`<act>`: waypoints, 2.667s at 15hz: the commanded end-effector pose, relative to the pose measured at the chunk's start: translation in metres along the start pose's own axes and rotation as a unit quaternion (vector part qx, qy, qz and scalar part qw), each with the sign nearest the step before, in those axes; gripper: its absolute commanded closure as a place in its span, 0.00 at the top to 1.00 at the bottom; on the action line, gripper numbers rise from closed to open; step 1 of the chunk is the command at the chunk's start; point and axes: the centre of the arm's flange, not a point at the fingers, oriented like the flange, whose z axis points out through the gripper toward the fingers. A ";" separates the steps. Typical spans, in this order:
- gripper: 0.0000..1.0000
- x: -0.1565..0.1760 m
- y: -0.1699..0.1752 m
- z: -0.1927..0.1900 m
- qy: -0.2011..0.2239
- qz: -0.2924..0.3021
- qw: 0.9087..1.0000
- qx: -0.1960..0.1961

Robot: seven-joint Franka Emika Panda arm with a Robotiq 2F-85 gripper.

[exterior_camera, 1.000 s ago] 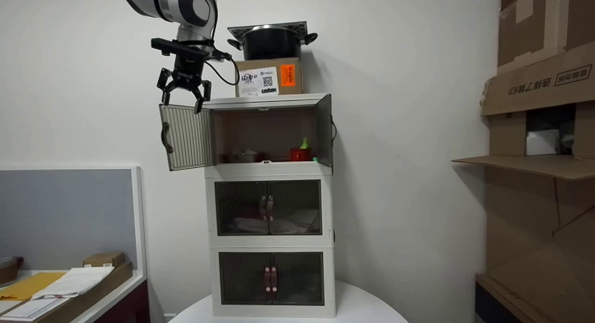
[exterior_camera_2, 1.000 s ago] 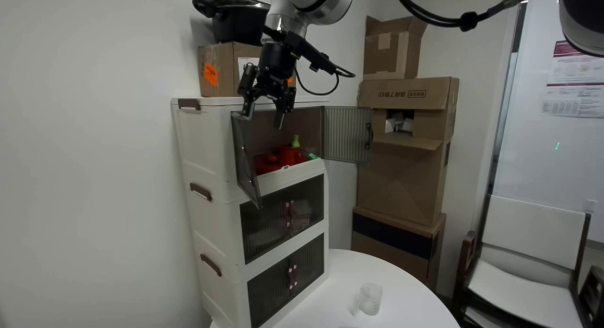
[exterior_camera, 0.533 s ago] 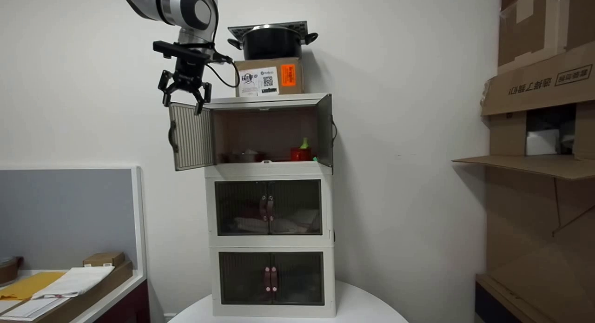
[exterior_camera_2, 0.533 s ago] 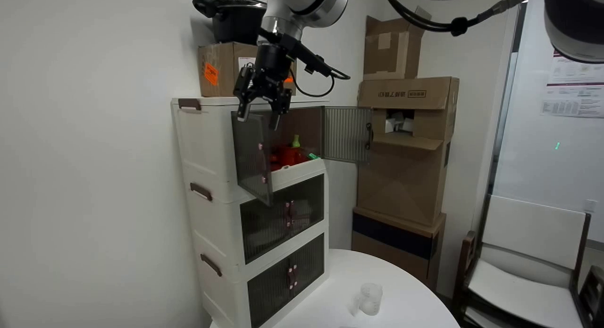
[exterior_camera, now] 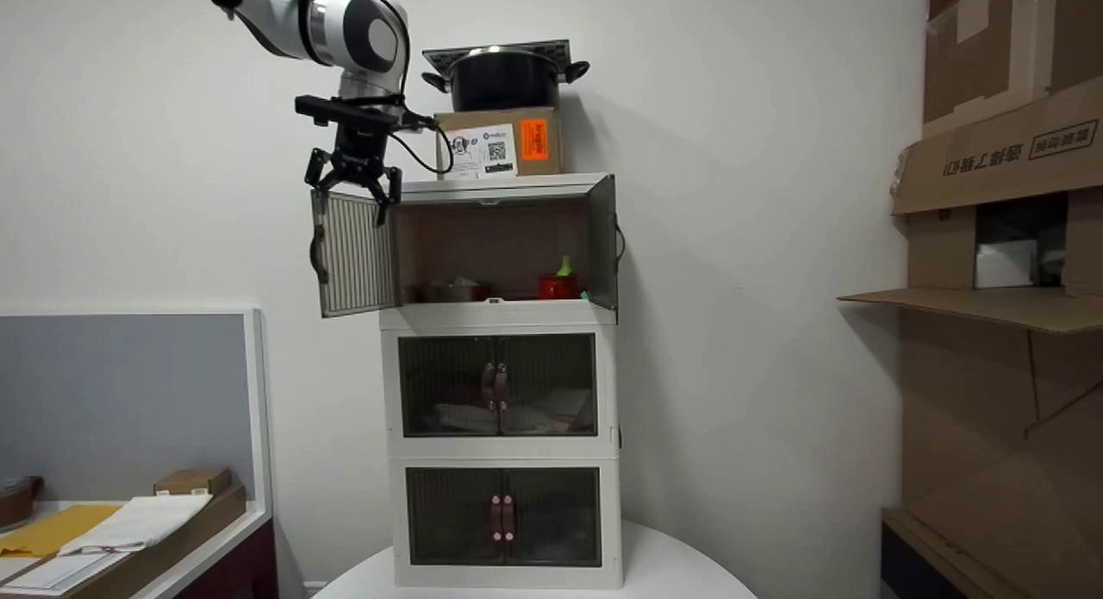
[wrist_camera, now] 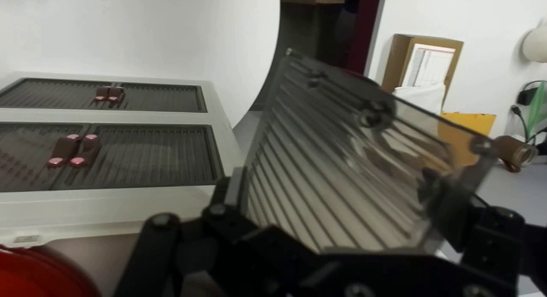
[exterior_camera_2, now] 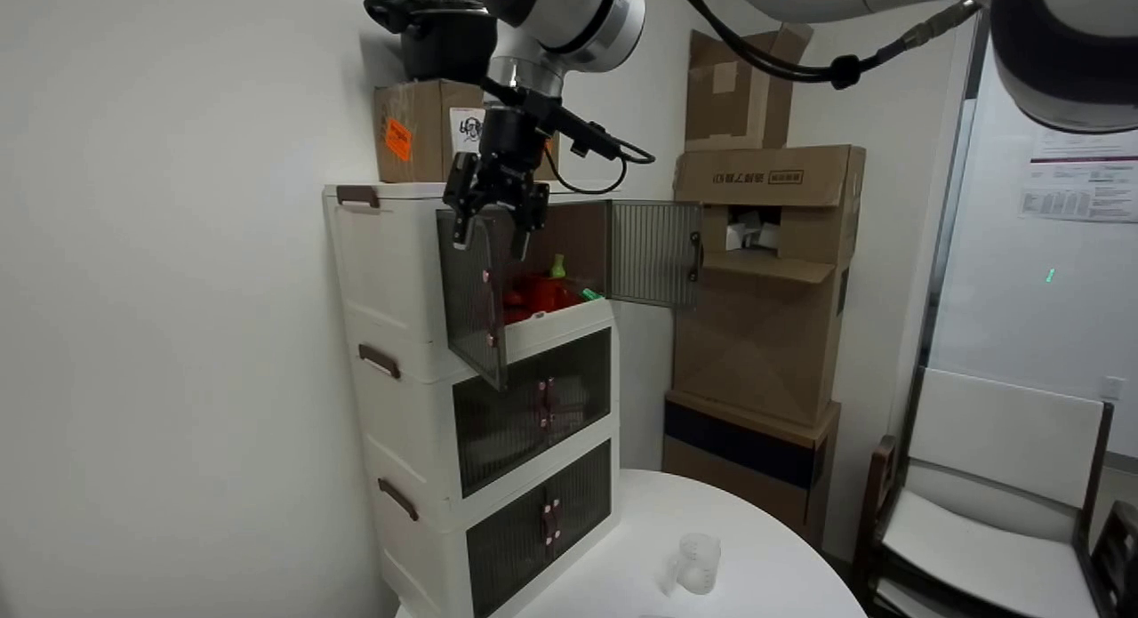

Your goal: Close the left topmost cabinet door.

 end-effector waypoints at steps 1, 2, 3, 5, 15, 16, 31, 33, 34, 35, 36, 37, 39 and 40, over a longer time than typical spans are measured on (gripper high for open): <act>1.00 -0.003 0.023 -0.015 0.025 0.029 0.995 -0.091; 1.00 -0.007 0.032 -0.021 0.036 0.037 0.992 -0.117; 1.00 -0.010 0.041 -0.026 0.048 0.045 0.988 -0.142; 1.00 -0.015 0.057 -0.037 0.071 0.060 0.977 -0.191; 1.00 -0.005 0.121 -0.021 0.206 0.092 0.945 -0.238; 1.00 -0.003 0.123 -0.012 0.210 0.080 0.949 -0.221; 1.00 -0.011 0.135 0.050 0.229 -0.055 0.969 -0.077; 1.00 -0.030 0.141 0.055 0.206 -0.038 0.976 -0.057; 1.00 -0.046 0.143 0.059 0.188 -0.028 0.981 -0.045; 1.00 -0.057 0.145 0.062 0.170 -0.014 0.984 -0.041; 1.00 -0.077 0.149 0.070 0.144 0.005 0.989 -0.026; 1.00 -0.091 0.152 0.075 0.122 0.017 0.992 -0.016; 1.00 -0.127 0.158 0.089 0.078 0.056 0.995 0.003; 1.00 -0.147 0.159 0.095 0.063 0.075 0.995 0.003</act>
